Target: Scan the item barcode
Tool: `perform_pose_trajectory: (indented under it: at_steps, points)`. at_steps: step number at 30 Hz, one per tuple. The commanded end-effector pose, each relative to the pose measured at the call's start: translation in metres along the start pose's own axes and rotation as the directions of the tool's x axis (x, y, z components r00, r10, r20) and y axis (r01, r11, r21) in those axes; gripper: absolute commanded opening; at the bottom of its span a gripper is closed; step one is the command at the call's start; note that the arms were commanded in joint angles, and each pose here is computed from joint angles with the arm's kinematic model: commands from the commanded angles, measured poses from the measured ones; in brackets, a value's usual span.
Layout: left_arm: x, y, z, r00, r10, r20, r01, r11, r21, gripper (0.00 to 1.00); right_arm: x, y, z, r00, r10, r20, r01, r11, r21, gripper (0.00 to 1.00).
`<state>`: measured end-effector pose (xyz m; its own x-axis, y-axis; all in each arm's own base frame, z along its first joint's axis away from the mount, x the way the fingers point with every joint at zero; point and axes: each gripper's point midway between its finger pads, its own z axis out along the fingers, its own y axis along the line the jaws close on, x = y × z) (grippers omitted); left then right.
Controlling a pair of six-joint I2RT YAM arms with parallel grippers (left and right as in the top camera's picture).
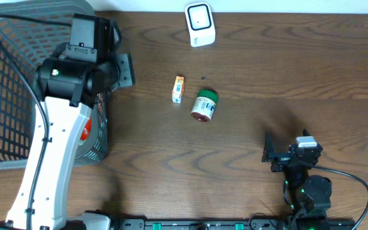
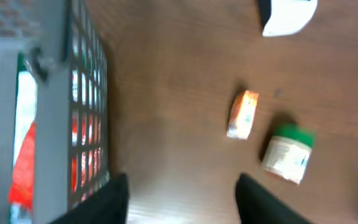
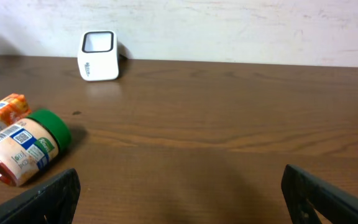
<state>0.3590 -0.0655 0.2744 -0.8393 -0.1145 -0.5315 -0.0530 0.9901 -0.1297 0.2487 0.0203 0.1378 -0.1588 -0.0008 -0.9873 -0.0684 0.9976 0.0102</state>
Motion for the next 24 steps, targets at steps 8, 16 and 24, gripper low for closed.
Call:
perform_pose_trajectory:
  at_steps: [8, 16, 24]
  points:
    - [0.017, 0.034, 0.034, 0.994, 0.03, -0.109, -0.051, 0.979, -0.198, 0.52, 0.001, -0.003, 0.0, 1.0, 0.014, -0.003, -0.014, 1.0, 0.014, 0.99]
    - [0.009, 0.064, 0.027, 0.997, 0.04, -0.07, -0.063, 0.927, -0.37, 0.53, 0.001, -0.003, 0.0, 1.0, 0.014, -0.003, -0.014, 1.0, 0.014, 0.99]
    - [-0.001, 0.099, 0.025, 0.999, -0.039, -0.031, 0.022, 0.906, -0.423, 0.53, 0.001, -0.003, 0.0, 1.0, 0.014, -0.003, -0.014, 1.0, 0.014, 0.99]
